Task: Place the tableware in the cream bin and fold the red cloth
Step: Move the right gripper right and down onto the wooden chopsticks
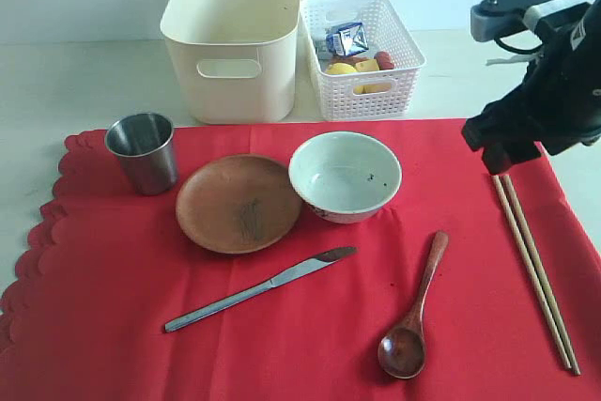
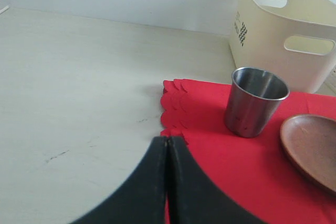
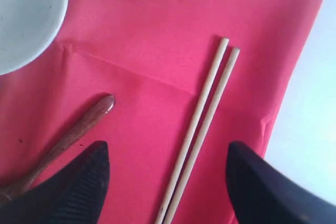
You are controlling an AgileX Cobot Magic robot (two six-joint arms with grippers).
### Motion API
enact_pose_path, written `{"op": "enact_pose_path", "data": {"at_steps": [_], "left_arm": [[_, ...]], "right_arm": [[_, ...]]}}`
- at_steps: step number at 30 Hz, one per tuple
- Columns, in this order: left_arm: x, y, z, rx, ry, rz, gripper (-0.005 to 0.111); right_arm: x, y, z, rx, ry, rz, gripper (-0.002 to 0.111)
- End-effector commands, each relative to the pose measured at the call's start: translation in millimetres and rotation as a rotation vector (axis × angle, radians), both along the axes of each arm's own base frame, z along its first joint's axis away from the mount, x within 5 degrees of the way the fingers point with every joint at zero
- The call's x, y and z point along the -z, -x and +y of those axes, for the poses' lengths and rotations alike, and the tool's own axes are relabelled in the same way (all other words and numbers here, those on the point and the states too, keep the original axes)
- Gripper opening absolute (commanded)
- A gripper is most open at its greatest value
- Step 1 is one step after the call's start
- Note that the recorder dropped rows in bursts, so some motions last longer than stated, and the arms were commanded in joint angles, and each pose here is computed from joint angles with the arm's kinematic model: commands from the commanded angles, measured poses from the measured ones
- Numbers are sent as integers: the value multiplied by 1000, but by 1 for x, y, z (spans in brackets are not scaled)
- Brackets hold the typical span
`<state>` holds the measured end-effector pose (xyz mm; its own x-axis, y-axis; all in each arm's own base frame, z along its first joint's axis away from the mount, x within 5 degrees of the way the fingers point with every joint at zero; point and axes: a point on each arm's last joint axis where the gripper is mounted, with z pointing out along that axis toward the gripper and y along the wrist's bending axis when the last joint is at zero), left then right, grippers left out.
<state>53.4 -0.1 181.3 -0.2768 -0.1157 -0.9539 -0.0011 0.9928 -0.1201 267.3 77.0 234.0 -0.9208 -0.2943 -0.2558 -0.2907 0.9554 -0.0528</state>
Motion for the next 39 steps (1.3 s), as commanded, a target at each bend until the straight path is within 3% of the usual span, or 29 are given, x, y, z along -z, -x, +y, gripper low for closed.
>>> {"op": "enact_pose_path", "data": {"at_steps": [1,15,21,39], "left_arm": [[0,0,0,0,7,-7,0],[0,0,0,0,7,-7,0],[0,0,0,0,7,-7,0],[0,0,0,0,7,-7,0]], "right_arm": [[12,-1,-13,55,9,7,60],[55,-13,-27,135,20,155,56],[78,-18,-25,141,20,218,49],[113,-31,-38,211,-25,243,48]]}}
